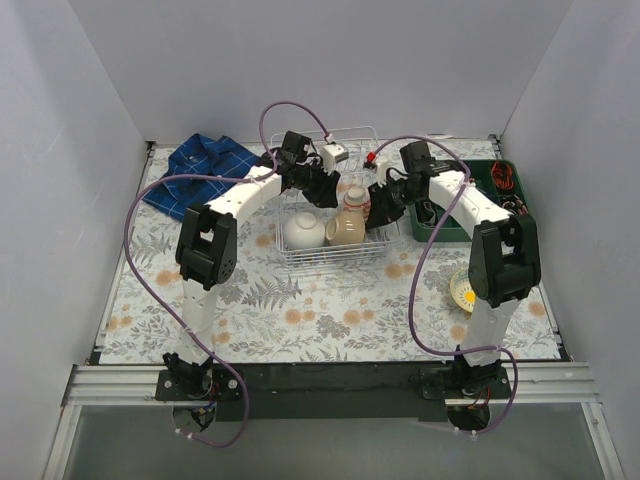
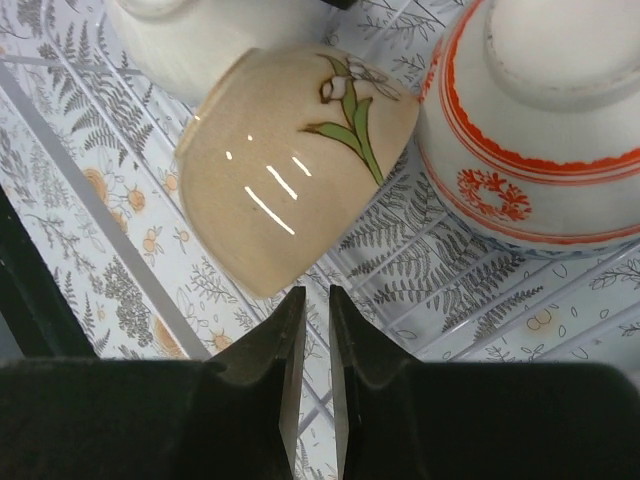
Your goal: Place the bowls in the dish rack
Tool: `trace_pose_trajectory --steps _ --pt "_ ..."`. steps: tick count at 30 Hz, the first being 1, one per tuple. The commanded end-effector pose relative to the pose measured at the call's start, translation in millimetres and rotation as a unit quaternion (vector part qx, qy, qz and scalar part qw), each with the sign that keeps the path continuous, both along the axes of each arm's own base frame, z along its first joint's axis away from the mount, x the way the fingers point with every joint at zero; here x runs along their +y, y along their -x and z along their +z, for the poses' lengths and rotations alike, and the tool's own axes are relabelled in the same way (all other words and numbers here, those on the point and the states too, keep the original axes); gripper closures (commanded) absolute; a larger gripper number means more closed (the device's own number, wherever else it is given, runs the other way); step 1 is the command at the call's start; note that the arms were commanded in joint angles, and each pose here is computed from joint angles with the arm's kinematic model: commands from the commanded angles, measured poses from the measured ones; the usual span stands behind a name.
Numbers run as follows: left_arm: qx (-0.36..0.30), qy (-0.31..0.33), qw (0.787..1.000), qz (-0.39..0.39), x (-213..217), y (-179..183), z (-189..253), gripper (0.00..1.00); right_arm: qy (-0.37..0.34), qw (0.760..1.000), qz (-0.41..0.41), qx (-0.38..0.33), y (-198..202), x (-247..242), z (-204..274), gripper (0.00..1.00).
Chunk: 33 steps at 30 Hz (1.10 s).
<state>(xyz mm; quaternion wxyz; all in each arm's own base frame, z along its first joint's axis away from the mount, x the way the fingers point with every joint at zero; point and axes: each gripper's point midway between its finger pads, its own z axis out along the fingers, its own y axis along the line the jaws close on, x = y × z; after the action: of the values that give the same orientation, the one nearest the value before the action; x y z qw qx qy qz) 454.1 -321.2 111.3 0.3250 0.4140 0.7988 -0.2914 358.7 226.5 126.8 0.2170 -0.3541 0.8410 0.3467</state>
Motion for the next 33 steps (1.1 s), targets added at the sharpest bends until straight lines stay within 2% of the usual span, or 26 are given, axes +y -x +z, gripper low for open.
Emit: trace_pose_trajectory --steps 1,6,10,13,14,16,17,19,21,24,28,33 --pt "0.009 0.036 0.998 -0.054 -12.3 14.6 23.7 0.67 0.031 1.0 0.005 -0.003 6.9 -11.7 -12.1 0.77" --pt "0.028 0.054 0.996 -0.069 -17.9 21.9 25.4 0.67 0.039 0.999 0.002 -0.008 5.7 -15.2 -14.3 0.77" --pt "0.034 0.053 0.996 -0.065 -19.6 23.2 25.0 0.68 0.047 0.998 -0.013 -0.026 -2.6 -18.0 -4.6 0.66" --pt "0.024 0.052 0.997 -0.054 -19.1 18.1 31.2 0.66 0.054 0.997 -0.04 -0.041 -13.0 -29.4 7.8 0.5" --pt "0.021 0.053 0.997 -0.051 -19.9 16.9 34.8 0.64 0.051 0.997 -0.053 -0.038 -13.9 -31.4 12.4 0.39" --pt "-0.004 0.044 0.999 -0.012 -16.9 -0.7 44.5 0.61 0.039 0.997 -0.063 -0.035 -16.1 -33.6 20.1 0.26" --pt "-0.007 0.044 0.999 0.018 -14.9 -8.4 50.1 0.57 0.032 0.997 -0.068 -0.031 -15.5 -32.1 24.5 0.02" --pt "-0.047 0.04 0.996 0.06 -8.0 -28.1 67.4 0.55 0.015 0.997 -0.067 -0.027 -14.1 -26.7 31.0 0.01" --pt "-0.083 0.02 0.985 0.151 12.2 -52.9 82.5 0.45 0.001 0.996 -0.085 -0.012 -14.9 -21.3 37.3 0.01" --pt "-0.124 -0.01 0.958 0.258 43.0 -78.7 96.1 0.38 -0.011 0.996 -0.094 -0.003 -17.8 -12.4 40.9 0.01" --pt "-0.144 -0.028 0.932 0.332 73.9 -77.0 114.0 0.31 -0.016 0.995 -0.097 0.008 -18.7 6.4 42.7 0.01" --pt "-0.131 -0.063 0.924 0.354 99.7 -53.0 98.5 0.28 0.003 0.994 -0.109 0.016 -18.5 32.1 36.4 0.01"
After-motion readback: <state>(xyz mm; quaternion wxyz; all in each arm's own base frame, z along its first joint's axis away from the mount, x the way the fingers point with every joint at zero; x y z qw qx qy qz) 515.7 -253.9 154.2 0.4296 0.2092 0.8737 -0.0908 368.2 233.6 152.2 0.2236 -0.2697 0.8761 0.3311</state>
